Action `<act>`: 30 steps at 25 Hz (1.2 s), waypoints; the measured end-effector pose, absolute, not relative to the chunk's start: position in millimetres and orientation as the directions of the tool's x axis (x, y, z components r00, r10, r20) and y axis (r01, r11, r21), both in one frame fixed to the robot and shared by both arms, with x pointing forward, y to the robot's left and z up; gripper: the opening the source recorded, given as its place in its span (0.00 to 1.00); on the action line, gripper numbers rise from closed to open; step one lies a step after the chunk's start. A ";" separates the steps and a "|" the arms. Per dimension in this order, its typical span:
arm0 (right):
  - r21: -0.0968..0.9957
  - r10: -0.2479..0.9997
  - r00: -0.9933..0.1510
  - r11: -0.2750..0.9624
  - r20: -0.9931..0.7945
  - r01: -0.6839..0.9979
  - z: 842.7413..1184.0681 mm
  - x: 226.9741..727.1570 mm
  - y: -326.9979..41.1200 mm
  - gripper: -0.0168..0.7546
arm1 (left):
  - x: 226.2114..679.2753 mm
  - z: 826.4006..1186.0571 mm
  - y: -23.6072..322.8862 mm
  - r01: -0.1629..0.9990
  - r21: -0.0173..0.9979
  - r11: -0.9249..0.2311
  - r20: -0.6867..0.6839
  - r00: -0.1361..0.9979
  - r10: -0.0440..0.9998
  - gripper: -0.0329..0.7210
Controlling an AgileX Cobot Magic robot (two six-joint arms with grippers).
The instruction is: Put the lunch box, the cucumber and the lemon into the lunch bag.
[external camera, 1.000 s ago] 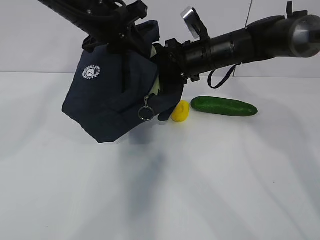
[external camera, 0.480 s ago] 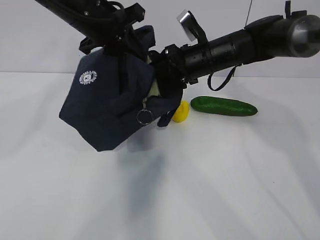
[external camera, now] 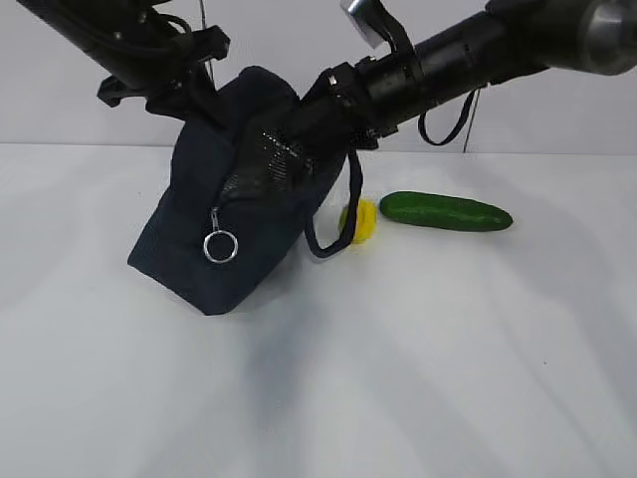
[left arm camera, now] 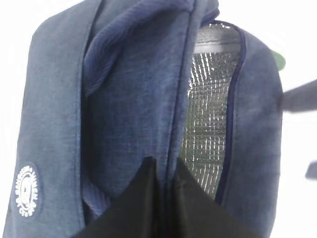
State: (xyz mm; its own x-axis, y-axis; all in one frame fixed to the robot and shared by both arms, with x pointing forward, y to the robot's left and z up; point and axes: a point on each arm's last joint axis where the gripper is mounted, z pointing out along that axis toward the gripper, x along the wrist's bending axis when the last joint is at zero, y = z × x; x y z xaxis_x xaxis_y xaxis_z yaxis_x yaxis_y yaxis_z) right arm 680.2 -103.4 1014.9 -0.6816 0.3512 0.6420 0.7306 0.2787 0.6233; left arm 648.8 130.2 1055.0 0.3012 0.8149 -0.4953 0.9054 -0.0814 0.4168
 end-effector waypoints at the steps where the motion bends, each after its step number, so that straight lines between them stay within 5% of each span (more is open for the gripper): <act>1: 0.627 0.370 -0.692 0.297 0.620 0.720 1019.5 682.0 -104.3 0.72 | 650.2 1054.8 134.7 0.907 0.414 -0.076 -0.494 0.293 0.819 0.07; 10: 0.626 0.501 -0.770 0.467 0.395 0.625 1044.5 691.0 -117.3 0.72 | 653.8 1054.2 147.7 0.914 0.401 -0.057 -0.495 0.269 0.826 0.07; 19: 0.400 0.607 -0.794 0.721 0.029 0.565 1026.2 698.8 -153.0 0.72 | 656.4 1052.5 161.1 0.911 0.403 -0.082 -0.461 0.280 0.842 0.07; 30: 0.124 0.318 -0.921 0.947 -0.225 0.297 995.2 712.6 -176.2 0.72 | 656.5 1052.1 164.7 0.910 0.403 -0.098 -0.455 0.292 0.842 0.07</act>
